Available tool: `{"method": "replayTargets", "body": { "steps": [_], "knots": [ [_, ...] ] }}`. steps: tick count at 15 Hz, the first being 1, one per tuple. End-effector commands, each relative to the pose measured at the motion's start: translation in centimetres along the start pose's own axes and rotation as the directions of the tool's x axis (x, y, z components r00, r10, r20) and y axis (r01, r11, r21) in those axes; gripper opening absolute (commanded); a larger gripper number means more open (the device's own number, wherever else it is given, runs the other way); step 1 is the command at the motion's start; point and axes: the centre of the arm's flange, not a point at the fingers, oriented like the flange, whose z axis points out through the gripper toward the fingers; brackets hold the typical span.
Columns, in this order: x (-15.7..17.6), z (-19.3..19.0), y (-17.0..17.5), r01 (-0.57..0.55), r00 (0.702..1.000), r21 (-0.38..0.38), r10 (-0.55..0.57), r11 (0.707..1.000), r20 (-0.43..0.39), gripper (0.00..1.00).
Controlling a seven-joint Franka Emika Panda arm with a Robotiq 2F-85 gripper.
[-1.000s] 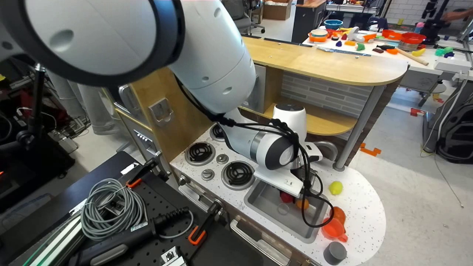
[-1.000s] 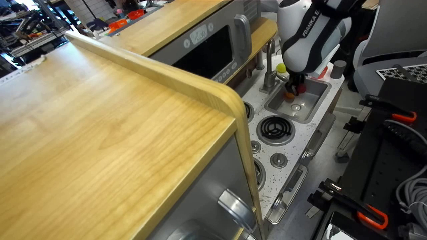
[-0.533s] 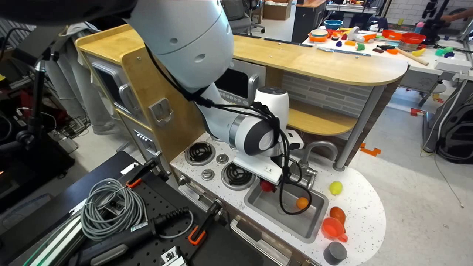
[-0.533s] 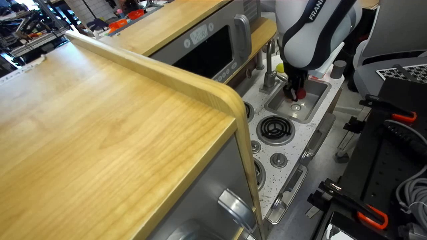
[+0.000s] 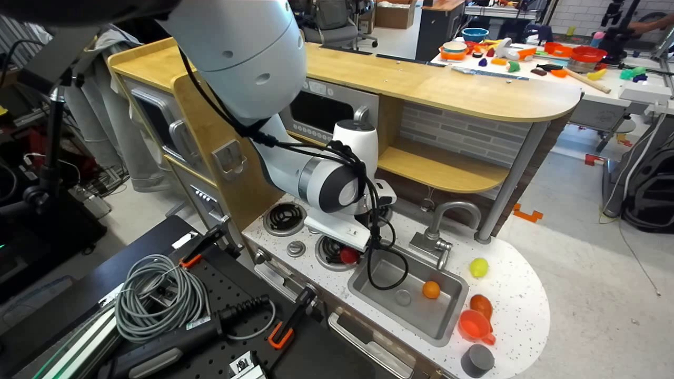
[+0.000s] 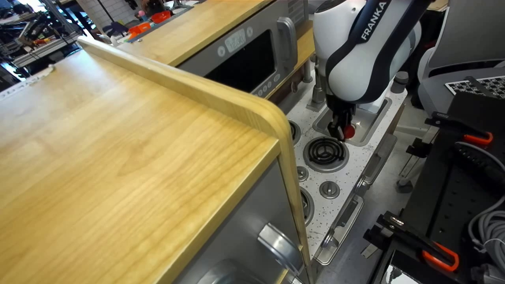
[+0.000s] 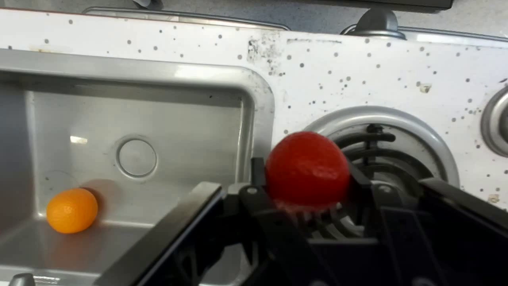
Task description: Pick up the tomato from the sink and put it on the stove
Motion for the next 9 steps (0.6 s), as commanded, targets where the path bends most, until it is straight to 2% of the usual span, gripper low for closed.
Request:
{"method": "replayTargets", "body": {
  "steps": [1, 5, 9],
  "knots": [
    [0.2, -1.0, -0.9, 0.093, 0.996, -0.05, -0.092, 0.994, 0.019, 0.21],
    [1.1, -0.8, -2.3, 0.173, 0.985, -0.109, -0.171, 0.979, 0.031, 0.21],
    [1.3, -0.1, -3.4, 0.215, 0.976, -0.115, -0.211, 0.97, 0.043, 0.21]
  ]
}}
